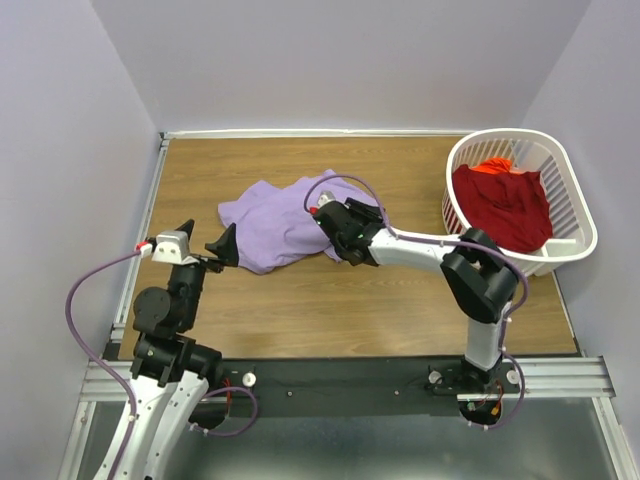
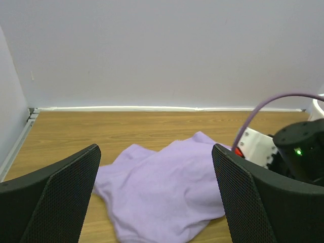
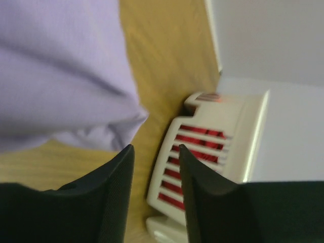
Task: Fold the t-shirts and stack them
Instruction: Move the tshirt to the center of the board, then flatten the tshirt out
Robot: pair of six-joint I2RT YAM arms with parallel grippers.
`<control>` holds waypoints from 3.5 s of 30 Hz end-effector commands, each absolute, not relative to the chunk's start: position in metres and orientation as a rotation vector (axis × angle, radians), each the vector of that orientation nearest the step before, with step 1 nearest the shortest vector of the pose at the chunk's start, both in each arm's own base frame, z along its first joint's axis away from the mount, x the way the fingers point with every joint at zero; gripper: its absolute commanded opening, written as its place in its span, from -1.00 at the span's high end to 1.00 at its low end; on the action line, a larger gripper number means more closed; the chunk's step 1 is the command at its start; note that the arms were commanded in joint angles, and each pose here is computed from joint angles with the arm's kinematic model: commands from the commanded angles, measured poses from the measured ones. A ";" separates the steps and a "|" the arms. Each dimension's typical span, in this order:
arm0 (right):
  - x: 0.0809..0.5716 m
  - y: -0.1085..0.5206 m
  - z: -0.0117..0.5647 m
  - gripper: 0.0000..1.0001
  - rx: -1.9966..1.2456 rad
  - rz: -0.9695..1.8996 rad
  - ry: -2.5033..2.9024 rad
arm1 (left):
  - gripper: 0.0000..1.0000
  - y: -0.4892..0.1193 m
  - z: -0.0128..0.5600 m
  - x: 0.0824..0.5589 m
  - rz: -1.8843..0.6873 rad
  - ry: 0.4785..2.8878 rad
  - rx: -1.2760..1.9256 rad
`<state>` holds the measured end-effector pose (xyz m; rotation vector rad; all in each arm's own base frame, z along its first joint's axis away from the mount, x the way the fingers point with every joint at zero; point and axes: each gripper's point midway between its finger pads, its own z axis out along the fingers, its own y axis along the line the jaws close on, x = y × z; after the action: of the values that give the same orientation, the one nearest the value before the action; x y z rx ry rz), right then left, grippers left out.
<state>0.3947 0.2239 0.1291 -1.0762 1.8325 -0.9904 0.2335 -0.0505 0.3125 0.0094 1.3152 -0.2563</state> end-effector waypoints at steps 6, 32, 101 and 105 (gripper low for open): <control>0.335 0.233 0.146 -0.43 -0.819 -0.414 2.074 | -0.97 -0.065 0.282 0.256 -0.351 1.454 -0.053; 0.403 0.200 0.120 -0.39 -0.250 0.289 2.347 | -0.80 -0.081 0.135 0.384 -0.273 2.047 -0.404; 0.220 0.187 0.164 0.07 -0.462 0.834 2.581 | 1.00 -0.031 0.181 0.300 -0.232 2.049 -0.430; 0.181 0.182 0.159 -0.45 -0.463 0.924 2.593 | 0.59 -0.038 0.179 0.272 -0.324 2.012 -0.462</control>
<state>0.2310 0.1719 0.1409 -0.4410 2.5769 0.6959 0.2954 -0.0252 0.1764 -0.4417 2.0236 -0.2008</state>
